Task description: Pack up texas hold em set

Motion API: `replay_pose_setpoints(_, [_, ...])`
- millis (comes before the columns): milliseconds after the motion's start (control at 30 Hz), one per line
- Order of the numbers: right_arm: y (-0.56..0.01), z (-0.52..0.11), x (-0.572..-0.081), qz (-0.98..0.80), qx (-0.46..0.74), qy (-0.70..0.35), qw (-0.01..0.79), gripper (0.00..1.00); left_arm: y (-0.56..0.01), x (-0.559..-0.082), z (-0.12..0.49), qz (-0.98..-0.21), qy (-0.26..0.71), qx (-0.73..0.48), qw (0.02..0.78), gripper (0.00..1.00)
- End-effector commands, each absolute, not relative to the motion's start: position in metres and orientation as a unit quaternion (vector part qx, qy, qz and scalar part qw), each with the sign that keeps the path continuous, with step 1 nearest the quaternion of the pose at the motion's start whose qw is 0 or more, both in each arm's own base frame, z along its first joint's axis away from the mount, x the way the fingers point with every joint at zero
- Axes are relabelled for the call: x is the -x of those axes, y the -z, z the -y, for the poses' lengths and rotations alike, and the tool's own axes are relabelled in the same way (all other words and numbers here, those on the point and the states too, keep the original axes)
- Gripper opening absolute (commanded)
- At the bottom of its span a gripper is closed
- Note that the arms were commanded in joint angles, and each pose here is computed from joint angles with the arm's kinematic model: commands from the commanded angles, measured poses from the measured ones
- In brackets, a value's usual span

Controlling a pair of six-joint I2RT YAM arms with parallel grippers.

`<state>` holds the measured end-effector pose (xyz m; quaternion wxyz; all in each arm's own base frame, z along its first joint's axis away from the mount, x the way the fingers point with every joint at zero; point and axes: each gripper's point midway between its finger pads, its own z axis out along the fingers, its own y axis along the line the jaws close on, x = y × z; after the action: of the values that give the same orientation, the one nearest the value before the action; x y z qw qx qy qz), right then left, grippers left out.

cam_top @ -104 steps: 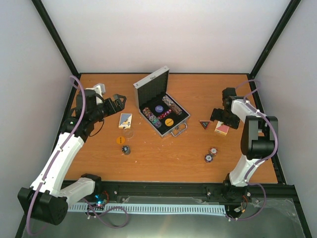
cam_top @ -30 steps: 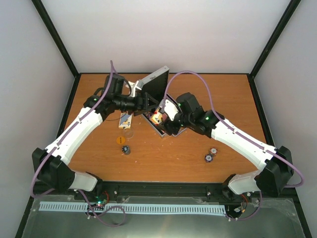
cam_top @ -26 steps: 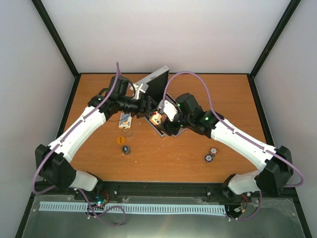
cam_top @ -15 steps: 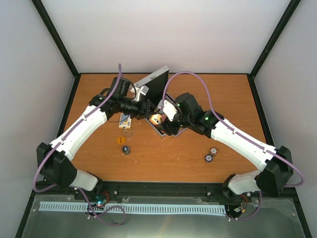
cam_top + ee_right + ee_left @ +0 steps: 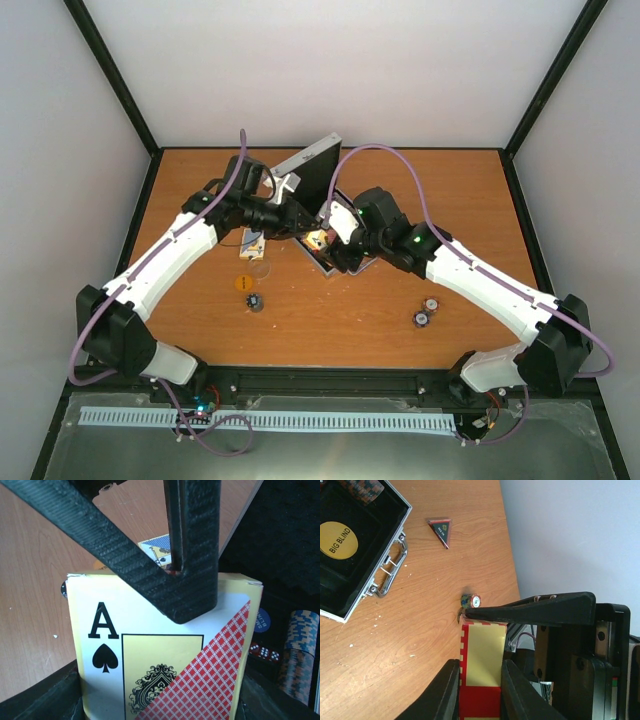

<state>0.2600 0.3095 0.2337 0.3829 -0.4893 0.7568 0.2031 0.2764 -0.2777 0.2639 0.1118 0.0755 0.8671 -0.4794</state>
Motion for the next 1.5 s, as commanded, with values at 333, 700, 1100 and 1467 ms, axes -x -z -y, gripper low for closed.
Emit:
replay_pose_setpoints(333, [-0.290,-0.268,-0.289,-0.777,0.325,-0.186,0.506,1.00,-0.279,-0.312,0.268,-0.845,0.483,0.019,0.228,0.01])
replay_pose_setpoints(700, [-0.247,-0.156,-0.331,-0.867,0.039,-0.146,0.474,1.00,-0.227,-0.346,0.228,-0.819,0.417,0.294,0.262,0.01])
replay_pose_setpoints(1100, [-0.241,-0.129,-0.332,-0.867,-0.018,-0.148,0.476,1.00,-0.202,-0.382,0.254,-0.783,0.405,0.378,0.284,0.01])
replay_pose_setpoints(1467, [-0.238,-0.118,-0.338,-0.865,-0.034,-0.157,0.474,1.00,-0.169,-0.386,0.287,-0.795,0.393,0.395,0.240,0.01])
